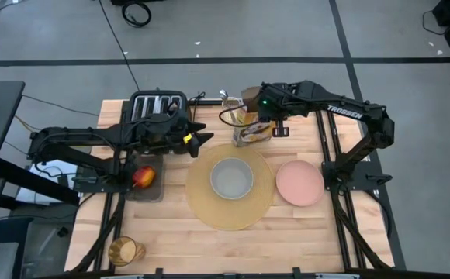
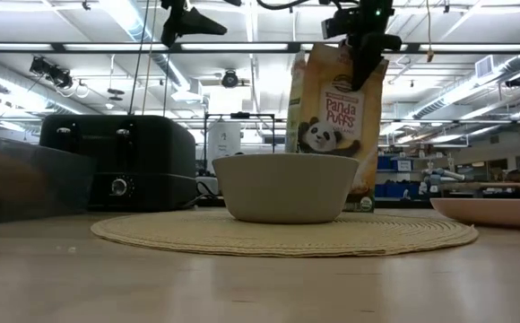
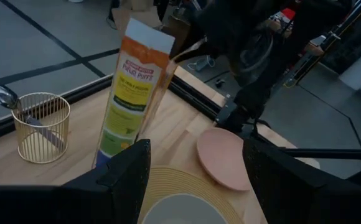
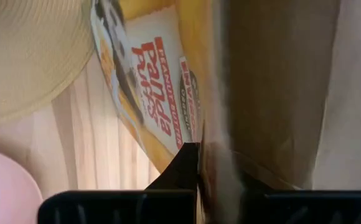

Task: Arrange a breakfast setting
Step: Pour the cereal into the gray bowl

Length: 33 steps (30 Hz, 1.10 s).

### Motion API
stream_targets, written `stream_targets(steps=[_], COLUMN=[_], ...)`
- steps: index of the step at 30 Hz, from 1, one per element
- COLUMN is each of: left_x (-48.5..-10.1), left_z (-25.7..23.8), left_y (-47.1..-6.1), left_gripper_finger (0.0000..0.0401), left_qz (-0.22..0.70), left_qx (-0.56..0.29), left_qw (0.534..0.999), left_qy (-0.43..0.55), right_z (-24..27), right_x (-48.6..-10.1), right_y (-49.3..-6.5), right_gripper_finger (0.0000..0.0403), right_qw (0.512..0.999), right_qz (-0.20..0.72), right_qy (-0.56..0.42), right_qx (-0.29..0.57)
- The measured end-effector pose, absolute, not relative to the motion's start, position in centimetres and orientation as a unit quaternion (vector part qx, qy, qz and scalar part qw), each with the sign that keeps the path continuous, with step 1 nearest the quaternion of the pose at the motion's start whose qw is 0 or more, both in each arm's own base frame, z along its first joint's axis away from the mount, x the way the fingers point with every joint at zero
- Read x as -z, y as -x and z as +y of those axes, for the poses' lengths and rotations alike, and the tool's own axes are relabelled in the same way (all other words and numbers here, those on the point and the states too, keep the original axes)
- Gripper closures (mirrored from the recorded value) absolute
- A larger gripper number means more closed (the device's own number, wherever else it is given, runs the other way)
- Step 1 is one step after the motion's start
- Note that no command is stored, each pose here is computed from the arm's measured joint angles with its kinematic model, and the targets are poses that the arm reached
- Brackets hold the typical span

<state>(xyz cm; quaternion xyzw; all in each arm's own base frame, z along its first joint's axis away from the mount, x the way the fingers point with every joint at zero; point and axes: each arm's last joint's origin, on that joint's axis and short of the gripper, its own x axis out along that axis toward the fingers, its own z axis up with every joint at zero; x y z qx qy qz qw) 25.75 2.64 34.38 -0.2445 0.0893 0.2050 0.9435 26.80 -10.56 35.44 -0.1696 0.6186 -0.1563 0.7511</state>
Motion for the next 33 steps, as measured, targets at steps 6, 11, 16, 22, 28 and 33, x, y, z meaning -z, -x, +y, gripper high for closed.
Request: stream_targets(steps=[6,11,16,22,28,33], left_x=[-33.9,-33.4,-32.6,-31.1,-28.7,-27.4], left_z=[2.6,2.7,2.9,5.1,9.4,12.7], left_y=[-25.6,-25.7,-26.1,-28.0,-30.2,-31.1], left_gripper_finger=[0.0135,0.0106,0.0086,0.0085,0.0085,0.0085], left_qz=[0.113,0.138,0.175,0.195,0.196,0.165], left_qx=[-0.211,-0.213,-0.203,-0.184,-0.206,-0.215], left_qw=[0.941,0.943,0.950,0.959,0.956,0.959], left_qy=[0.241,0.217,0.159,0.089,0.076,0.085], right_z=[-10.5,-9.9,-9.1,-8.0,-7.2,-7.2], right_x=[-35.5,-35.4,-35.5,-37.9,-41.4,-42.7], right_y=[-27.0,-27.3,-27.5,-27.4,-26.9,-26.6], right_gripper_finger=[0.0388,0.0356,0.0294,0.0211,0.0141,0.0104], right_qw=[0.774,0.778,0.783,0.807,0.847,0.870], right_qz=[0.600,0.597,0.594,0.560,0.497,0.462], right_qy=[0.125,0.117,0.119,0.131,0.133,0.122], right_qx=[0.159,0.153,0.141,0.139,0.134,0.122])
